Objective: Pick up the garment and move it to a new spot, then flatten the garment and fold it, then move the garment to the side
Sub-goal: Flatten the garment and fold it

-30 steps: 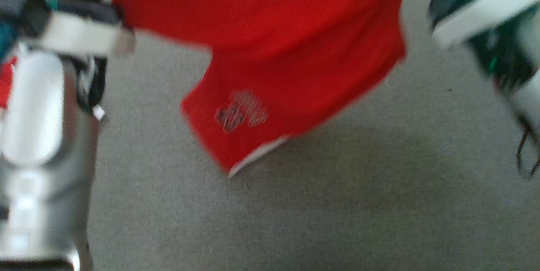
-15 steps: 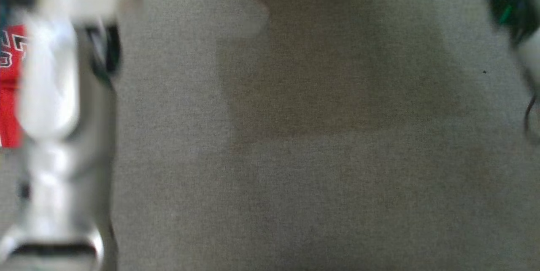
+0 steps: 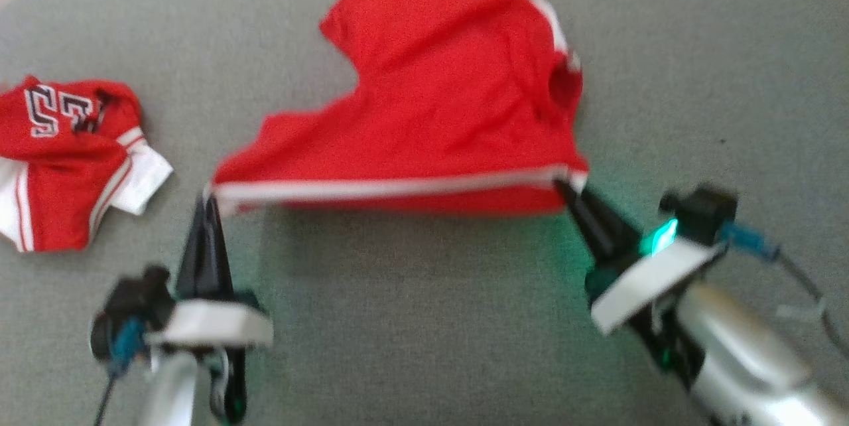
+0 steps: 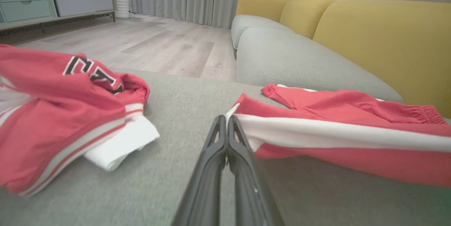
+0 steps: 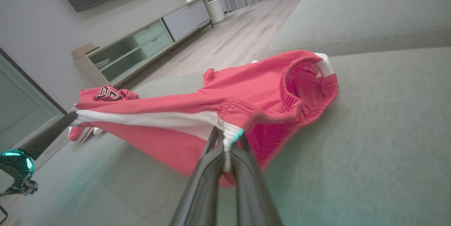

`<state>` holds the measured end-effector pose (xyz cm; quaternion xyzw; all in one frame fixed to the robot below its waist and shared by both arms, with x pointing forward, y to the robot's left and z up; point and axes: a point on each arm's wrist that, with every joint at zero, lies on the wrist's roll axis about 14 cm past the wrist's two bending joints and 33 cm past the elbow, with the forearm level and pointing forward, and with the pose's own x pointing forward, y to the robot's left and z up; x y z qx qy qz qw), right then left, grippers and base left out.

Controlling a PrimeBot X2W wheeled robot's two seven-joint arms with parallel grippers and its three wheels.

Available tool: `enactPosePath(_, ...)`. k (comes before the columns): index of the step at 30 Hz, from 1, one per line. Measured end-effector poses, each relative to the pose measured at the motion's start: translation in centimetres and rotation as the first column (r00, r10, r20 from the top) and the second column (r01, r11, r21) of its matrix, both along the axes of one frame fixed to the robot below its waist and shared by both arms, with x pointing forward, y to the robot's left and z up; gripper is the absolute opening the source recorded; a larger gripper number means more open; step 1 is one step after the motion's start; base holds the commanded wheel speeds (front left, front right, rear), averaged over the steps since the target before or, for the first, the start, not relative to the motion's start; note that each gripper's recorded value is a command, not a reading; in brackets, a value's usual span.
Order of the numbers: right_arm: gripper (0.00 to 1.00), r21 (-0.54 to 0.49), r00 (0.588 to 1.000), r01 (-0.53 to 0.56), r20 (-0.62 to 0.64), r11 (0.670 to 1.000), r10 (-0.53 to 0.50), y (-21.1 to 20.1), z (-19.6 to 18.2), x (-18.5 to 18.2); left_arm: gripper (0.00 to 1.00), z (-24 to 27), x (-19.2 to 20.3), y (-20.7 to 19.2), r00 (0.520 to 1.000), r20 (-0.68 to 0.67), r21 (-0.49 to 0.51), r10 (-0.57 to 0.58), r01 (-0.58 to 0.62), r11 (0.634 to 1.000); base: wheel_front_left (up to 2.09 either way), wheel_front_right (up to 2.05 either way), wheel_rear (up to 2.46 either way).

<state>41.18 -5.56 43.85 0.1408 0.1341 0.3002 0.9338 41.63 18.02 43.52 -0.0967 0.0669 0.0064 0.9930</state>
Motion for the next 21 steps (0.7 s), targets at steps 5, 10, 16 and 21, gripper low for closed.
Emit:
enactPosePath(5,0.00,0.038,0.997,0.018,-0.076,0.999,-0.015,0.1,-1.2,-5.0,0.00,-1.5,-4.5,-0.1,0.998,-0.059,-0.027,0.012,-0.014,1.000,0.00,0.00,0.00)
enactPosePath(10,0.00,0.077,0.991,0.048,-0.128,0.996,-0.037,0.0,-1.7,-9.0,0.00,-2.5,-8.4,-0.3,0.995,-0.097,-0.030,0.011,-0.014,0.999,0.00,0.00,0.00)
enactPosePath(16,0.00,0.109,0.991,0.041,-0.132,0.993,-0.027,0.4,-1.2,-11.0,0.00,-1.8,-9.1,-0.7,0.997,-0.071,-0.012,-0.005,0.005,1.000,0.00,0.00,0.00)
enactPosePath(21,0.00,0.130,0.988,0.066,-0.147,0.989,-0.047,0.2,-1.2,-10.6,0.00,-0.6,-7.3,-1.6,0.998,-0.031,0.001,-0.047,0.047,0.999,0.00,0.00,0.00)
